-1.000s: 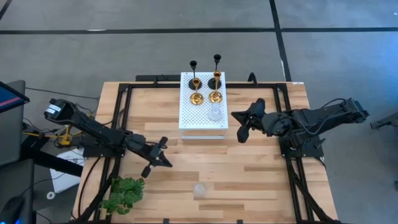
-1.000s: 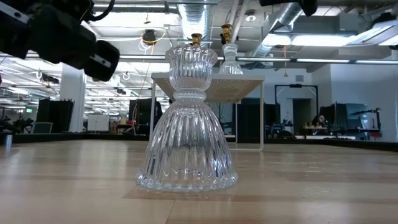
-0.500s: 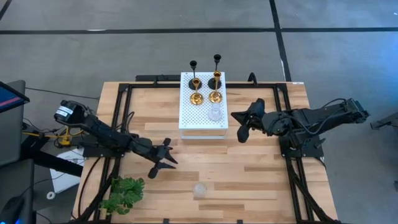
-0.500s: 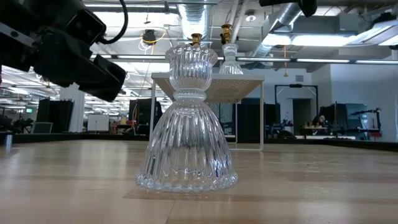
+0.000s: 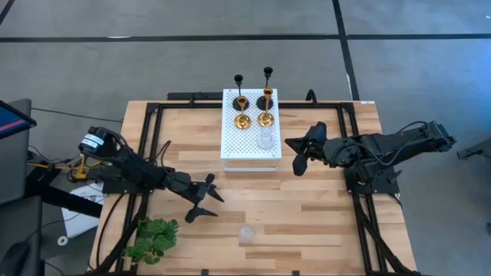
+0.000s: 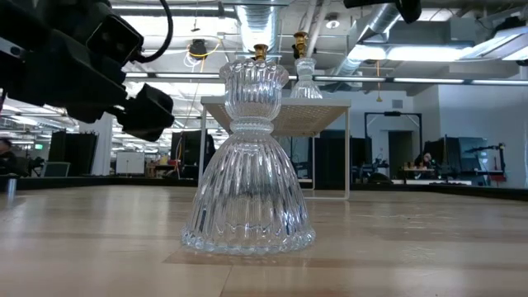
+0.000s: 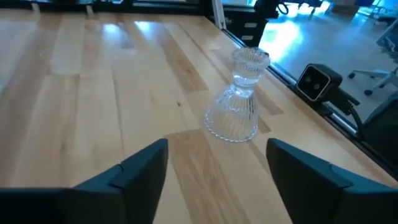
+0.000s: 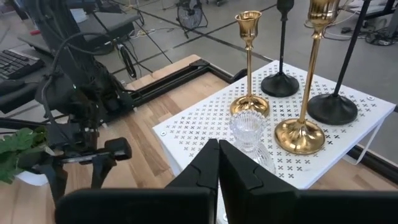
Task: Pick & Place candle stick holders
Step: Put the transparent candle holder on the shelf
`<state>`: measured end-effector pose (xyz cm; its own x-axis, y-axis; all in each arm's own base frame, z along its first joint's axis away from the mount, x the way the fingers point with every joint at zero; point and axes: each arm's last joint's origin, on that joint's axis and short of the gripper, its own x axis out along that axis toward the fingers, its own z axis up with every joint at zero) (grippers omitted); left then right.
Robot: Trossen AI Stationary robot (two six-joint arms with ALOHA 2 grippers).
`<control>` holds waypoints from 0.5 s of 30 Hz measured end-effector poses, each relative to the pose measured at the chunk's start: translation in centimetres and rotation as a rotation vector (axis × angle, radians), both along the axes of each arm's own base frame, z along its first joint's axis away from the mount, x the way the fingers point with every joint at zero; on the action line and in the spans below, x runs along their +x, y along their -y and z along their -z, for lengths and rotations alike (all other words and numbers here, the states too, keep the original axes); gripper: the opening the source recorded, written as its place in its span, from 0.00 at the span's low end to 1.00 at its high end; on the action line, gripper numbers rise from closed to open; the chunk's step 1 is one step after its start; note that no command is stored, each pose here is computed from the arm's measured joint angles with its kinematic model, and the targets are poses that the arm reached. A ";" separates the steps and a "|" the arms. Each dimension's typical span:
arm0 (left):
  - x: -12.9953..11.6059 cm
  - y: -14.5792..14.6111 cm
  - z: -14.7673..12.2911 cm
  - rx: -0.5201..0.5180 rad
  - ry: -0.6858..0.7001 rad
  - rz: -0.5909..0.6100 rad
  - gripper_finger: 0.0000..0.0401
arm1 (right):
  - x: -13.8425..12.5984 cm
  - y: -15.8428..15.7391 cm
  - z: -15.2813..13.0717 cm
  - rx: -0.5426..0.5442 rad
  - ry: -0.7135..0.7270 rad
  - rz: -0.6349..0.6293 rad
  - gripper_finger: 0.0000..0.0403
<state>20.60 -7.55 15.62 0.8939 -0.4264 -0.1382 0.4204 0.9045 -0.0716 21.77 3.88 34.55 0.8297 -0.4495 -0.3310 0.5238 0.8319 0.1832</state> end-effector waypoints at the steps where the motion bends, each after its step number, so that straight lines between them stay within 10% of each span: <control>1: 0.3 0.1 0.1 0.002 -0.007 0.004 0.69 | 0.0 0.0 0.0 0.000 0.000 0.000 0.00; 15: 6.7 2.9 -0.4 -0.007 -0.010 0.060 0.74 | 0.0 0.0 0.0 0.000 -0.003 -0.002 0.00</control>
